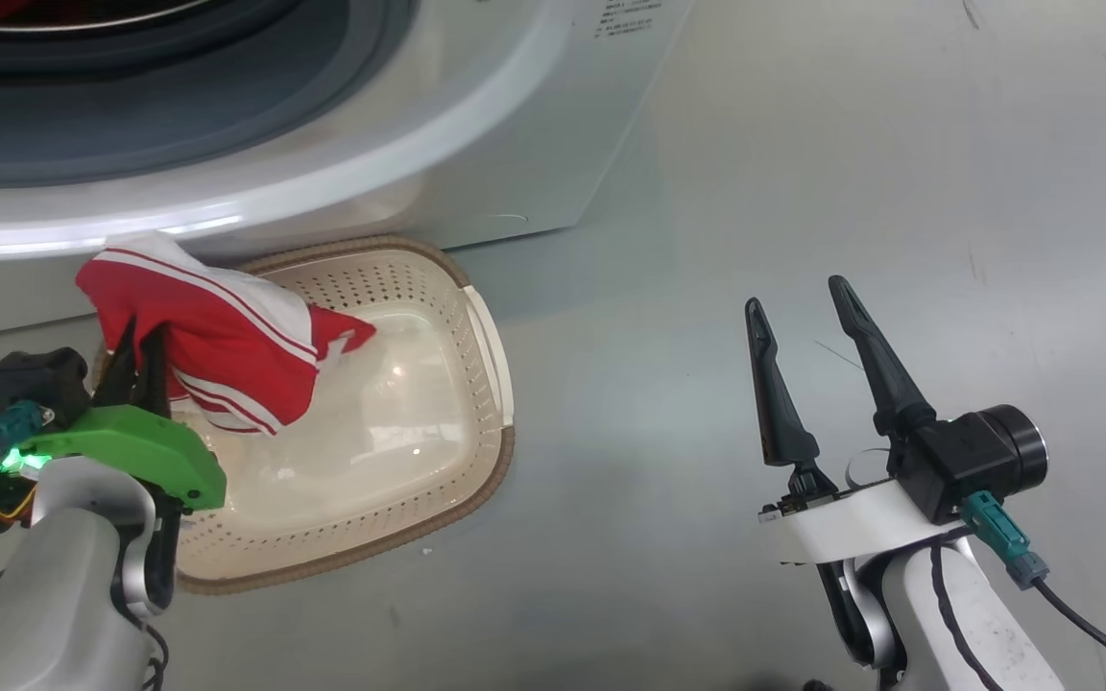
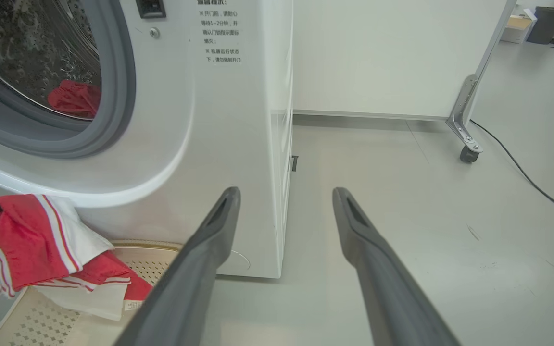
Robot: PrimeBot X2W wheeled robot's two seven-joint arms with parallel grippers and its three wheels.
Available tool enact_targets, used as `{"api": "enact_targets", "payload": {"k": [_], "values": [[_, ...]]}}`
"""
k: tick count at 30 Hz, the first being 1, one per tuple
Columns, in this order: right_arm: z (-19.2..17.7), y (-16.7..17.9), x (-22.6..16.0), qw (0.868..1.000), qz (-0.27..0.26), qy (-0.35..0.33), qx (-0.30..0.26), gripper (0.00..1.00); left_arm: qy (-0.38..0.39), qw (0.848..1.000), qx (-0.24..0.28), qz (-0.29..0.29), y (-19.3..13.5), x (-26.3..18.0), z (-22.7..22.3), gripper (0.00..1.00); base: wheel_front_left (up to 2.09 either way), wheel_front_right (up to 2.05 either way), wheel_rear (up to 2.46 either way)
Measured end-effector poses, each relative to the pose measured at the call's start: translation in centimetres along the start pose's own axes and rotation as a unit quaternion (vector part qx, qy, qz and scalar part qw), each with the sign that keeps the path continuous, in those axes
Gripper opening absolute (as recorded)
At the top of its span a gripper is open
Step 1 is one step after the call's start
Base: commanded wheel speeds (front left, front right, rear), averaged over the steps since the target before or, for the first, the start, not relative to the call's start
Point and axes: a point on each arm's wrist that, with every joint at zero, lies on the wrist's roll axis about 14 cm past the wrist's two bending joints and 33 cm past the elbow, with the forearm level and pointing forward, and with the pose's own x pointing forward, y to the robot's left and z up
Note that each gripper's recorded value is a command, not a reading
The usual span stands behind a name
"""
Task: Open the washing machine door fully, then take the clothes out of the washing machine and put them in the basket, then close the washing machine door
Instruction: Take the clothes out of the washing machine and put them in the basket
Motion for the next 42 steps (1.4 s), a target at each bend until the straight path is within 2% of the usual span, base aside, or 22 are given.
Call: {"api": "enact_targets", "payload": {"k": [5,14,16,17,18,23,30,42], "values": [[-0.8,-0.7,0.5,1.000,-0.008,0.010,-0.004,1.00,0.065,0.998,0.004,0.006,0.8,1.8,-3.5,0.00,0.00,0.00,0.00],[-1.3,-2.1,1.2,0.999,-0.028,0.015,-0.008,1.00,0.162,0.987,-0.009,-0.021,-0.7,3.3,-9.2,0.00,0.00,0.00,0.00],[-1.4,-2.1,1.3,0.999,-0.028,0.017,-0.002,1.00,0.175,0.984,-0.012,-0.020,-0.6,3.5,-9.8,0.35,0.00,0.00,0.00],[-1.4,-2.0,1.4,1.000,-0.027,0.016,0.000,1.00,0.178,0.984,-0.013,-0.017,-0.5,3.5,-9.9,0.78,0.00,0.00,0.00],[-1.4,-1.9,1.5,1.000,-0.025,0.015,0.002,1.00,0.181,0.983,-0.014,-0.014,-0.3,3.5,-10.0,1.00,0.00,0.00,0.00],[-1.1,-1.5,1.6,1.000,-0.020,0.011,0.008,1.00,0.188,0.982,-0.010,-0.001,0.5,3.5,-10.1,1.00,0.00,0.00,0.00],[-0.4,-1.4,1.7,1.000,-0.020,0.002,0.009,1.00,0.153,0.988,0.007,0.001,0.8,3.7,-8.3,1.00,0.00,0.00,0.00],[1.2,-1.3,1.8,1.000,-0.019,-0.020,-0.001,1.00,0.018,0.999,0.020,-0.026,-1.2,2.3,-2.2,1.00,0.00,0.00,0.00]]}}
